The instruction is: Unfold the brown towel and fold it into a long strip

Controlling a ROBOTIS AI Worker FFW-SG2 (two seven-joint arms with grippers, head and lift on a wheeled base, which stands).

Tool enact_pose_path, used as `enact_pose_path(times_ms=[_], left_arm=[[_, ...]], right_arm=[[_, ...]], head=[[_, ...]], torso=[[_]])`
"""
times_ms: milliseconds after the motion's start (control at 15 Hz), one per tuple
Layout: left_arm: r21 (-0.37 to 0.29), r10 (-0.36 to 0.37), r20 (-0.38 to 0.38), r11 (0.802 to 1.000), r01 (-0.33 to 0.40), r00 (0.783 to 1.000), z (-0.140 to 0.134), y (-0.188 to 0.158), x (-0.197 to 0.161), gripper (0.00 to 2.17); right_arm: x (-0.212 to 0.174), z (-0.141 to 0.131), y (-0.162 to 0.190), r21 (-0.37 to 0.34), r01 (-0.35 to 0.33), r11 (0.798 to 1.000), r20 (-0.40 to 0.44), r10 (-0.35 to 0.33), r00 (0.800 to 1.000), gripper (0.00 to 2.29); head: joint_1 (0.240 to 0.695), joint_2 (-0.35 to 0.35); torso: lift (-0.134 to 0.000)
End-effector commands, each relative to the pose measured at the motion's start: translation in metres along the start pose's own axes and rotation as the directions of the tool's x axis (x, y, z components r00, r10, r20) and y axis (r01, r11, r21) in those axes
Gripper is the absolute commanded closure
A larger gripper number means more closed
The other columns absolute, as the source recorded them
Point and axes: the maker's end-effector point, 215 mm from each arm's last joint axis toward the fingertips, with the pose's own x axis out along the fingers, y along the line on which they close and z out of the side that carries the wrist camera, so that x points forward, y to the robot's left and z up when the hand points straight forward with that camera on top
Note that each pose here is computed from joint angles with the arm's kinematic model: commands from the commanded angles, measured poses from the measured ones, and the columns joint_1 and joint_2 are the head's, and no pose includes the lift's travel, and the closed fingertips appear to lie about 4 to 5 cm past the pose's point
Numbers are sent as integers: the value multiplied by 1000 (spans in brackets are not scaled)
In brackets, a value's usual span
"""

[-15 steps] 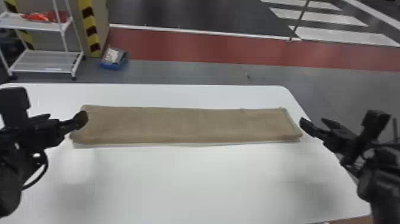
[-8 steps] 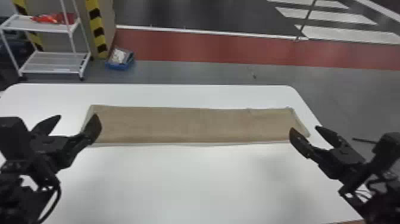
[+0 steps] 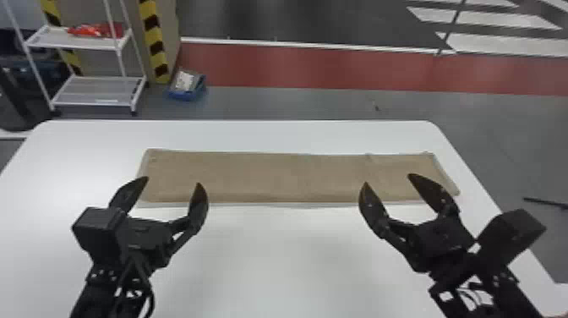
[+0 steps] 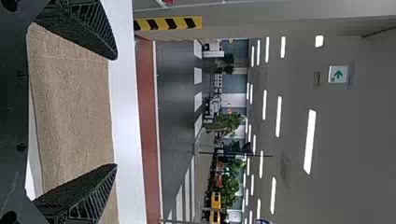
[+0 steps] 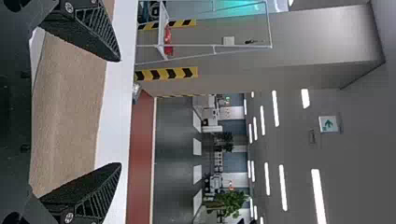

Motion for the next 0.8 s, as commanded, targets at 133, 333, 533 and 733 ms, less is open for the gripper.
enact_pose_path(times_ms=[133,333,533,733], left_arm=[[17,77,44,997,-78,996,13,32,-15,60],[23,166,90,985,-169,982,28,76,-25,56],[20,180,99,983,-183,979,32,84,-31,56],[6,170,95,985,-172,981,31,82,-31,60]], right_arm=[[-6,0,25,12,-5,1000,19,4,1000,90],[-9,-7,20,26,18,999,2,-18,1000,90],[-10,-10,21,29,20,999,-2,-20,1000,90],[-9,-10,19,30,30,999,-2,-30,1000,90]], head=[[695,-29],[695,21],[695,66],[695,75]], torso=[[-123],[-123],[-123],[-123]])
